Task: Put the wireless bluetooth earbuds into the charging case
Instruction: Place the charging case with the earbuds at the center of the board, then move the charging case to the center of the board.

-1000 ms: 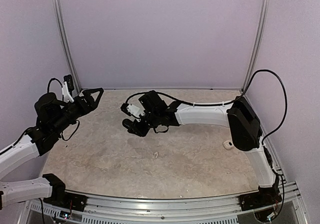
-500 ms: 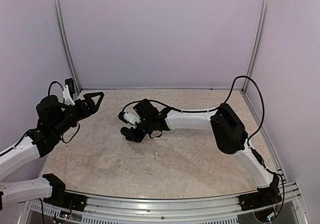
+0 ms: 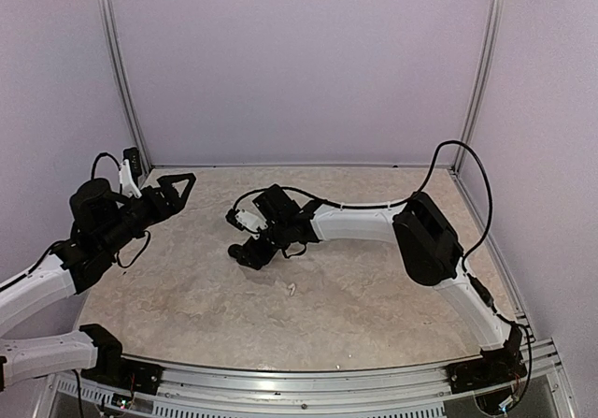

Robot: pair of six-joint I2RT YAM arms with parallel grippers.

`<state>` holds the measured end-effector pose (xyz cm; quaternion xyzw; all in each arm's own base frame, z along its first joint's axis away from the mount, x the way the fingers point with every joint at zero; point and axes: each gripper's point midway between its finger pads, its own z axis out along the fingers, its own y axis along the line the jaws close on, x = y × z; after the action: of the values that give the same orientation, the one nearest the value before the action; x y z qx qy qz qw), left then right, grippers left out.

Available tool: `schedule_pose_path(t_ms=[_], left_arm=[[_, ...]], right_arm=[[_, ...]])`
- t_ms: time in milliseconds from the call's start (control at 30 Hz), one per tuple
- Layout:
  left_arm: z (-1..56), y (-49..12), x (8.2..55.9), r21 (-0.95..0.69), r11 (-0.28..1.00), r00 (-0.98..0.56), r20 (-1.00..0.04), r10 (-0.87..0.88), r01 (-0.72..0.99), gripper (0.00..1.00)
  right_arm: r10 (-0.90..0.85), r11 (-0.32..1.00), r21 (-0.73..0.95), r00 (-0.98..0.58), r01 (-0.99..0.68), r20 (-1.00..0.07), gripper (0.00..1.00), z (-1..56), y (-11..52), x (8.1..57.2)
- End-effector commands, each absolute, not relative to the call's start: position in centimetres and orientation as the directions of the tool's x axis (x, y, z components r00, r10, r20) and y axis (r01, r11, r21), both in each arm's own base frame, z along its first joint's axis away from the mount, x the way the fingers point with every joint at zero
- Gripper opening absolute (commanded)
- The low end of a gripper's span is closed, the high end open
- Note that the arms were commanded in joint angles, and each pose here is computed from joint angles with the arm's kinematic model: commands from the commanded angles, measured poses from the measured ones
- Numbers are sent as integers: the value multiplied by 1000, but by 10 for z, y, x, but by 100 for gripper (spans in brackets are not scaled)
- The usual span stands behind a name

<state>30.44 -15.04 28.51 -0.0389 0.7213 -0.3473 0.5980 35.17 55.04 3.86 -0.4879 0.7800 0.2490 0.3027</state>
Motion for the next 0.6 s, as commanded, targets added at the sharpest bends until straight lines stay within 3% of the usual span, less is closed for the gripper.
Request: schedule_pose_path(t_ms=[0,267,333,367,567], left_arm=[[290,-155,306,-541,744,-270,-841,-469,392,99],[286,-166,311,-530,734,-282,-848,-450,424,99],[286,-169,312,-522,736,-280,-853,-441,431,99],[286,-170,312,-518,738,-278,-855,-438,432,99],[283,-177,315,-512,736,-279,-859,-430,442,99]], right_arm=[[-534,415,72,-307,-907,-788,72,110,539,360],[-458,543,-52,-244,-838,-855,83,197,466,355],[-429,584,-69,-235,-809,-872,97,216,440,350],[-418,607,-74,-238,-791,-877,99,222,425,348],[-294,794,-8,-373,-608,-880,99,243,332,339]])
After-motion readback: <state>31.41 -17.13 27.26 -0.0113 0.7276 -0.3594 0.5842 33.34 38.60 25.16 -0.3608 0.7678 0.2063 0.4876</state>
